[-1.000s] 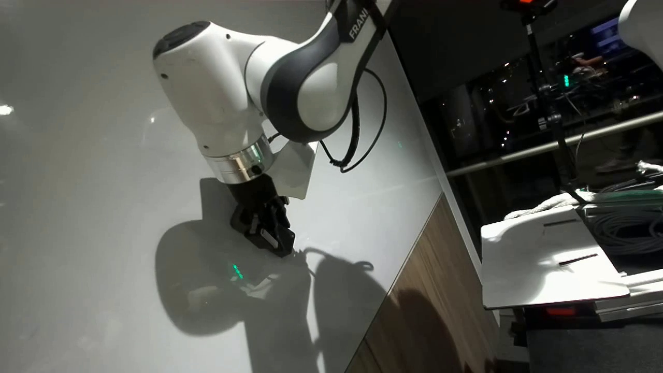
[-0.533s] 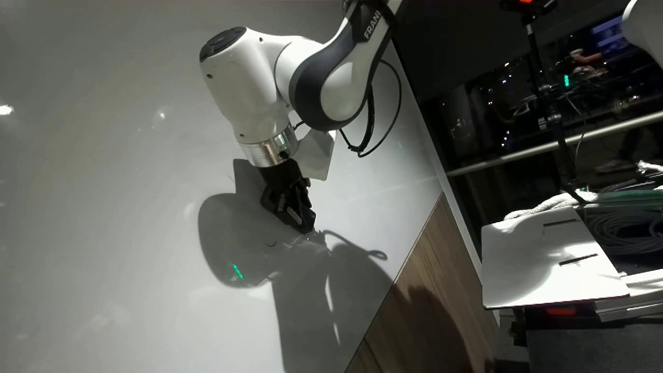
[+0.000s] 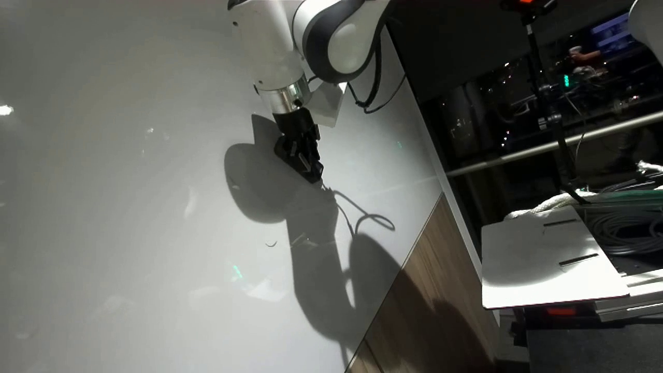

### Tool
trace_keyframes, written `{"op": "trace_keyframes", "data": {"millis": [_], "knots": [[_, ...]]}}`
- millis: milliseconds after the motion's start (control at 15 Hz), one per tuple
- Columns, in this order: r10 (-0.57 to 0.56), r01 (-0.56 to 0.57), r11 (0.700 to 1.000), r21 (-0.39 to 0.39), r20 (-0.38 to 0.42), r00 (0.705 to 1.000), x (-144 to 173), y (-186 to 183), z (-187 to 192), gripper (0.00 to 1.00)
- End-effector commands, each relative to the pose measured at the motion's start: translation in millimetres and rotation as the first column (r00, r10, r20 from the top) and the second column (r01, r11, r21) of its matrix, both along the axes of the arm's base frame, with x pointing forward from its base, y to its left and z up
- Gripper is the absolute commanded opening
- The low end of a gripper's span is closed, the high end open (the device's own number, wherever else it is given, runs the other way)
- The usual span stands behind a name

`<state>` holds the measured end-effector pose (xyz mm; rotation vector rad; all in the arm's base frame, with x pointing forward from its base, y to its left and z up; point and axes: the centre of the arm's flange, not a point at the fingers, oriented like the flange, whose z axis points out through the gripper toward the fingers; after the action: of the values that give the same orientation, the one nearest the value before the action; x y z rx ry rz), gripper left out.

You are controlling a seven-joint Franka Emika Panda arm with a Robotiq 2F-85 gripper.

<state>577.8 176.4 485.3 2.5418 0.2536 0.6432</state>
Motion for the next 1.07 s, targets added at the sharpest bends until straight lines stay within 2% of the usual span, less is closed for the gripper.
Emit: {"op": "trace_keyframes", "data": {"millis": [0, 533, 600, 733, 1000], "knots": [[-0.010, 0.014, 0.999, -0.042, 0.103, 0.995, 17, -66, 58, 0.28], [-0.143, 0.154, 0.987, -0.040, 0.195, 0.970, 9, -201, 153, 0.28], [-0.151, 0.162, 0.986, -0.041, 0.203, 0.967, 8, -209, 161, 0.28], [-0.154, 0.164, 0.986, -0.033, 0.215, 0.964, 3, -205, 166, 0.28], [-0.098, 0.100, 0.995, 0.000, 0.174, 0.980, -1, -130, 114, 0.28]]}}
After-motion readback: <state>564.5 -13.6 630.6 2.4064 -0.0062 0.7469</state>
